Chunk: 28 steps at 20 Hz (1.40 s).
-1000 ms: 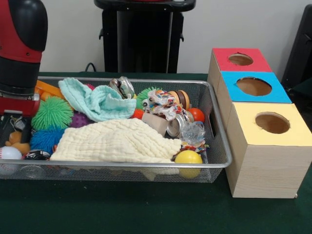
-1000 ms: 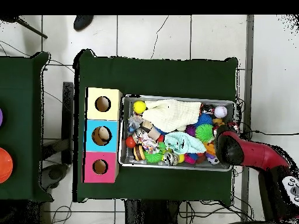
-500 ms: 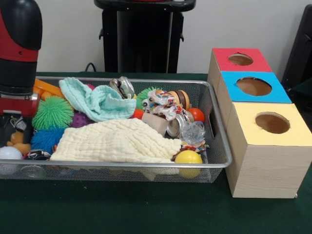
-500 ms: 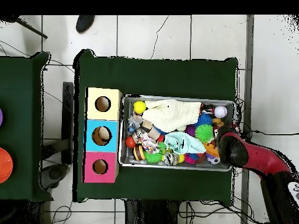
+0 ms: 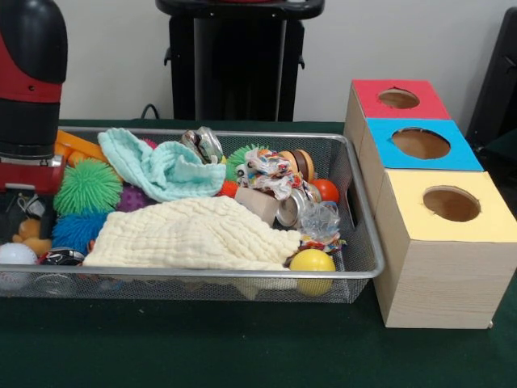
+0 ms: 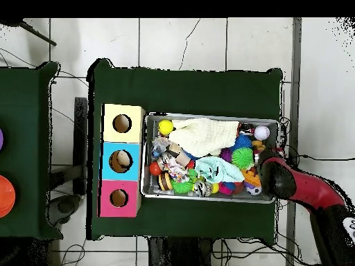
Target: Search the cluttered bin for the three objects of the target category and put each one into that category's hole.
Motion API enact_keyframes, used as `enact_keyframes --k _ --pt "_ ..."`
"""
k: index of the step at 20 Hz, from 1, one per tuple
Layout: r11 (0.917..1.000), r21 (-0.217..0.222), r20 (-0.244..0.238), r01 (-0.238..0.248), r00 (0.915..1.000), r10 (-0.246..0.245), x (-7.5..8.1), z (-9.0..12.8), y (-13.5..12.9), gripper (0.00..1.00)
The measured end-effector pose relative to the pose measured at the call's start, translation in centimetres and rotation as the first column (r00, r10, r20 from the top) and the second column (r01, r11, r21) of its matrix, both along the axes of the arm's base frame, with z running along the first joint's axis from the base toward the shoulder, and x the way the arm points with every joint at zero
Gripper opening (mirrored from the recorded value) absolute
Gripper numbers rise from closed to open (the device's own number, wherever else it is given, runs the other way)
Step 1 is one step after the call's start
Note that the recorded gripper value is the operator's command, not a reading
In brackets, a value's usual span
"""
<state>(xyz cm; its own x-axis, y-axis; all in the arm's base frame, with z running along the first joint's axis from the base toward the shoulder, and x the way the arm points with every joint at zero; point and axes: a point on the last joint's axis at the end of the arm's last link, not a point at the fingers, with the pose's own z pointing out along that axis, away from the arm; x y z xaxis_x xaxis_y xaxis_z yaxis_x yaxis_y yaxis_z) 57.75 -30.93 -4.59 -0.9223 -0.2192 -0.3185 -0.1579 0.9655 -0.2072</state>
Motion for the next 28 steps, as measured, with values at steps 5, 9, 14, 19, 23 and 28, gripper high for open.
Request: enact_keyframes --k 5,9,14,19,23,28 --pt "1.0000 0.007 0.000 0.004 1.0000 -0.004 -0.07 -0.12 -0.04 1.00" --pt "0.9999 0.016 -0.009 0.006 0.9999 -0.006 -0.29 -0.46 0.11 0.00" --pt "0.9995 0.028 -0.002 0.012 0.9999 -0.012 -0.23 -0.51 0.08 0.00" --pt "0.9995 0.030 -0.002 0.014 0.9999 -0.014 -0.31 -0.51 0.02 0.00" --pt "0.9995 0.029 -0.002 0.010 0.9999 -0.010 -0.26 -0.40 0.20 0.00" --pt "0.9996 0.030 -0.004 0.001 1.0000 -0.001 -0.14 -0.28 0.73 1.00"
